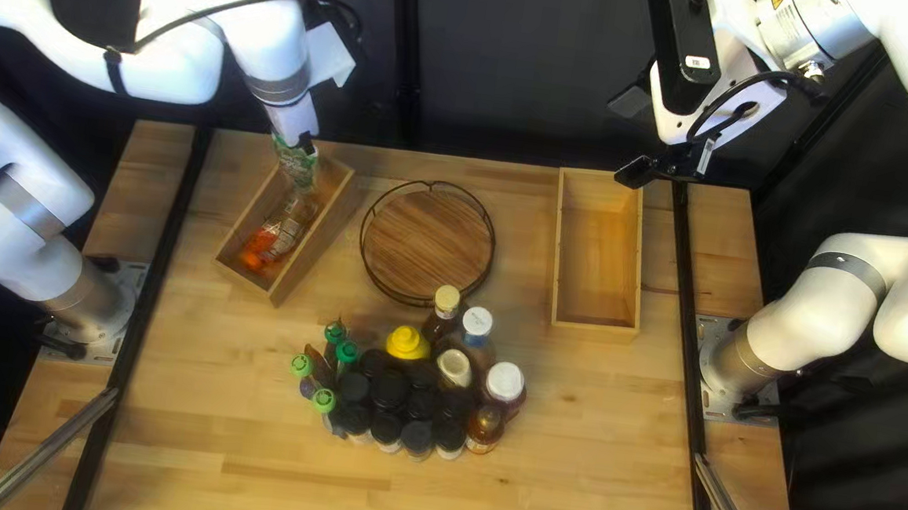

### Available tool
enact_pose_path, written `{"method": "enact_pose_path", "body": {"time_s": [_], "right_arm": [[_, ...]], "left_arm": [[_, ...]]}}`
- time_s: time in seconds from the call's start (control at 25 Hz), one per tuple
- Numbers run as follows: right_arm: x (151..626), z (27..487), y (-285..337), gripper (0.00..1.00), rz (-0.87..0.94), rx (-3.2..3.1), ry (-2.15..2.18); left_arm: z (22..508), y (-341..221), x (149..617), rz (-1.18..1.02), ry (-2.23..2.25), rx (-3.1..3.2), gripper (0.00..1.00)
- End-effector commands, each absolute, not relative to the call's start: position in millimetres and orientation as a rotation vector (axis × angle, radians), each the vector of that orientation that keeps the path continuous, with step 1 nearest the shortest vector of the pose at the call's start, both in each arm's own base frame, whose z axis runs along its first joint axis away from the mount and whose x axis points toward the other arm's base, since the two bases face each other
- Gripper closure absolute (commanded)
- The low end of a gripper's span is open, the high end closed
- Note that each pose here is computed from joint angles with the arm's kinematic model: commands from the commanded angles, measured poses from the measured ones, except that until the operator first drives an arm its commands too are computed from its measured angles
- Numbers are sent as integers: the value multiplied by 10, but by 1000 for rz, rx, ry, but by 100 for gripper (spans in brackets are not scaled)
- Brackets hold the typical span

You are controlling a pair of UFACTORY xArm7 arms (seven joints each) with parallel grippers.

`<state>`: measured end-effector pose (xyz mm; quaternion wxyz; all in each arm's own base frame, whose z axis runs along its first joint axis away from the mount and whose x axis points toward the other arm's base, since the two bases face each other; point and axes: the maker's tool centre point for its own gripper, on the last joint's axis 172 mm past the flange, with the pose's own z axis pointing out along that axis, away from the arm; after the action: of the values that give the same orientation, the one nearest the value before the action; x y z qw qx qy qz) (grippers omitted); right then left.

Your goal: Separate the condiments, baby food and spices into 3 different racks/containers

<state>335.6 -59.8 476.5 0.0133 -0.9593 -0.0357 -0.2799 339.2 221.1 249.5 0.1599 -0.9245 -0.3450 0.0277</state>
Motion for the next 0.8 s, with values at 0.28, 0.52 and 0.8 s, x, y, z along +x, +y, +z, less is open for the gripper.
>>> {"method": "enact_pose_path", "body": {"time_s": [0.28, 0.52, 0.8], "right_arm": [[3356, 4765, -598, 0, -872, -2988, -111], [3356, 4765, -598, 0, -872, -2988, -111], [3356, 4765, -598, 0, -872, -2988, -111]], "left_arm": [[2151, 2308, 3424, 91, -1026, -2616, 59], [2106, 2254, 3445, 131, -1028, -2599, 0], [2488, 1681, 3581, 100, -853, -2735, 0]]}}
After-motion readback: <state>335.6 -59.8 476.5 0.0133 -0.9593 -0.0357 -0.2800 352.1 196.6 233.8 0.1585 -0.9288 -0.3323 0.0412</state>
